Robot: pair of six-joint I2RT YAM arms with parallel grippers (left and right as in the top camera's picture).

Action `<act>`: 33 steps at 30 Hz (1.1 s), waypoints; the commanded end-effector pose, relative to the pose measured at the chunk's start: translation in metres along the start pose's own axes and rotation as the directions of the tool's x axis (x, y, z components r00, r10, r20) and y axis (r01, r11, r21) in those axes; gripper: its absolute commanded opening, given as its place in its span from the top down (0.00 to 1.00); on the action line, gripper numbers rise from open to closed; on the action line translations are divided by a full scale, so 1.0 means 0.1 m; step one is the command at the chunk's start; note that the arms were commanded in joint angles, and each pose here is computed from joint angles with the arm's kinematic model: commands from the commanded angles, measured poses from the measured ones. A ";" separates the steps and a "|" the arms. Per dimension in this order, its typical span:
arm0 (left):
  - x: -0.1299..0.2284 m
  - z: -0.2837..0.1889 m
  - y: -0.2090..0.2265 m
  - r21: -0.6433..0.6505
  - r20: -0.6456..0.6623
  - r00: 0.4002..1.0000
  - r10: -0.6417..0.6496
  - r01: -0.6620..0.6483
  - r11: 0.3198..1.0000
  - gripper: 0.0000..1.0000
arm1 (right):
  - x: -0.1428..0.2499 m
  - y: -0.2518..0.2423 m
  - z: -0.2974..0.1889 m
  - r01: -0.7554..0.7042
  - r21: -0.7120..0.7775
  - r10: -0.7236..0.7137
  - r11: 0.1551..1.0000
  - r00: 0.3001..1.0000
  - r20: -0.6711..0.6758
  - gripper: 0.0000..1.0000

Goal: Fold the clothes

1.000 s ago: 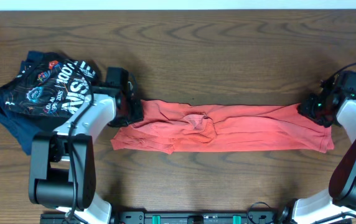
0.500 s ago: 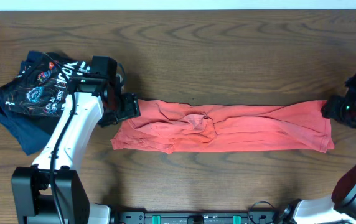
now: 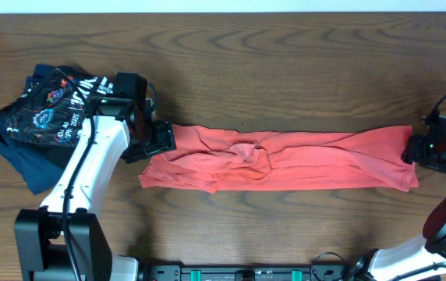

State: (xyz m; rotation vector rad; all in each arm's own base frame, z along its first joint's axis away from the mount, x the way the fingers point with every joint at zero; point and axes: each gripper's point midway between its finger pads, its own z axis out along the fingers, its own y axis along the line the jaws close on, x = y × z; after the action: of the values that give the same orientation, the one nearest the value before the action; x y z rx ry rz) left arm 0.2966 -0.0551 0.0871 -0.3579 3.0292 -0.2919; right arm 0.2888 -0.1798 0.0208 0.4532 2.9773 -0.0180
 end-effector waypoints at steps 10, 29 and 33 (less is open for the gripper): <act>-0.02 -0.03 -0.04 0.022 0.002 1.000 -0.003 0.003 1.000 0.25 | 0.11 0.07 0.27 0.010 -0.054 -0.014 0.999 0.998 -0.063 0.40; -0.01 -0.03 -0.05 0.026 -0.001 1.000 -0.003 0.003 1.000 0.25 | 0.16 0.23 0.36 0.038 -0.116 -0.044 0.993 0.998 -0.045 0.48; -0.01 -0.03 -0.05 0.026 -0.001 1.000 -0.003 0.003 1.000 0.25 | 0.16 0.24 0.40 0.039 -0.115 -0.044 0.993 0.998 -0.038 0.50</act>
State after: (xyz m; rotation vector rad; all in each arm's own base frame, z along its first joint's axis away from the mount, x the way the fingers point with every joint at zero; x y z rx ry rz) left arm 0.2965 -0.0572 0.0875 -0.3567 3.0294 -0.3111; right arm 0.2948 -0.1674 -0.0036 0.4077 2.9633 0.0964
